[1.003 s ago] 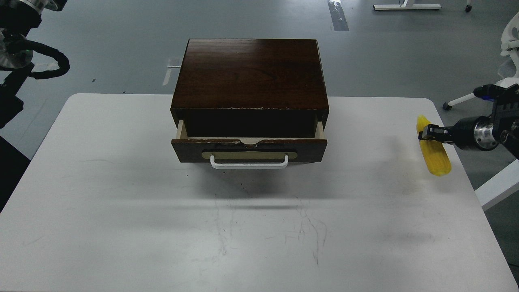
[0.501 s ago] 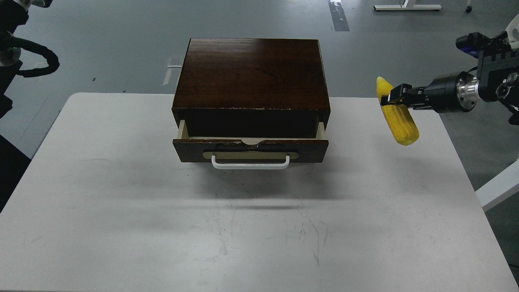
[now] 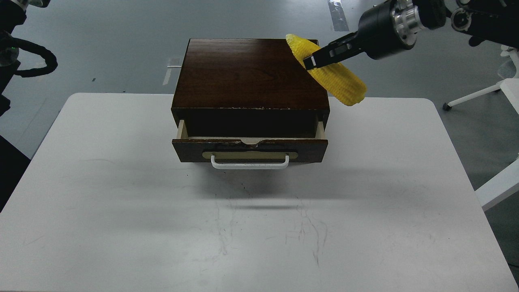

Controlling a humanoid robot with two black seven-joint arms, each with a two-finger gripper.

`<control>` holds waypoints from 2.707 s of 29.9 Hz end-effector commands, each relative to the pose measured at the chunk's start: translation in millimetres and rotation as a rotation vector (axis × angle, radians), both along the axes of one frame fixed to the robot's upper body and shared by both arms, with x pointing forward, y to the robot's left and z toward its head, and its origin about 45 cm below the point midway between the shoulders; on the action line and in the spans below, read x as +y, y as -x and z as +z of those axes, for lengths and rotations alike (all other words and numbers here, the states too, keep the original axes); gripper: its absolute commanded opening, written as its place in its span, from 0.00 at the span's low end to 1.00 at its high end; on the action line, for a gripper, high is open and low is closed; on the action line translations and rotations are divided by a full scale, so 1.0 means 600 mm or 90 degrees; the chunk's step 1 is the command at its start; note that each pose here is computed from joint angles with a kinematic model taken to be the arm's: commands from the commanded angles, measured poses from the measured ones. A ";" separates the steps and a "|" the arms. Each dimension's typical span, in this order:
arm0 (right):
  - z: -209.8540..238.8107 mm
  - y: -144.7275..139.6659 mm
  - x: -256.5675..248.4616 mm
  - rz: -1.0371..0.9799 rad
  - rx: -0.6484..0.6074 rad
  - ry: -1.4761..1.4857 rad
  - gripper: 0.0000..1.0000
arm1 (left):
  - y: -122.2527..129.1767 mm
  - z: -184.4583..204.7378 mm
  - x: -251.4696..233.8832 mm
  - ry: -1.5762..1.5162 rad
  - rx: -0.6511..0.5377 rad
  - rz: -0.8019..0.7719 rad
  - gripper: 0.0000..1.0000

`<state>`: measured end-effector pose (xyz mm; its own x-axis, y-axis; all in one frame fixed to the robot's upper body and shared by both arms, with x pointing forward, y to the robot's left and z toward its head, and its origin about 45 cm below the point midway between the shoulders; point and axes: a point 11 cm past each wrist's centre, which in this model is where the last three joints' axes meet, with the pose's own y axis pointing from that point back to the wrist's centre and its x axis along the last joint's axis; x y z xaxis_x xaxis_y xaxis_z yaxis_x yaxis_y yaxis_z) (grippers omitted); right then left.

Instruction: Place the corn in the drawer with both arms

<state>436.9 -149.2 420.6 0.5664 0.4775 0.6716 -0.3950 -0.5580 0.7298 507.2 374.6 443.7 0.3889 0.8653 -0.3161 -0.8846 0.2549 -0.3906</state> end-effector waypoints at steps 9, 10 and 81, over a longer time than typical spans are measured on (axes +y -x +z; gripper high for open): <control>-0.082 0.028 0.147 0.261 -0.126 0.224 0.00 | 0.006 0.008 0.021 -0.003 -0.006 0.015 0.98; -0.081 0.021 0.152 0.271 -0.150 0.228 0.00 | 0.009 0.011 0.031 -0.005 -0.008 0.023 0.98; 0.026 -0.103 -0.376 -0.530 0.038 -1.156 1.00 | 0.019 -0.057 0.063 0.028 0.039 0.049 0.98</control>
<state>501.5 -346.5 453.9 0.3058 -0.9408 0.1458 -0.8795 -0.3378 -0.3351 495.0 414.9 415.3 0.3008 0.8801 -0.3673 -0.9207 0.1675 -0.3526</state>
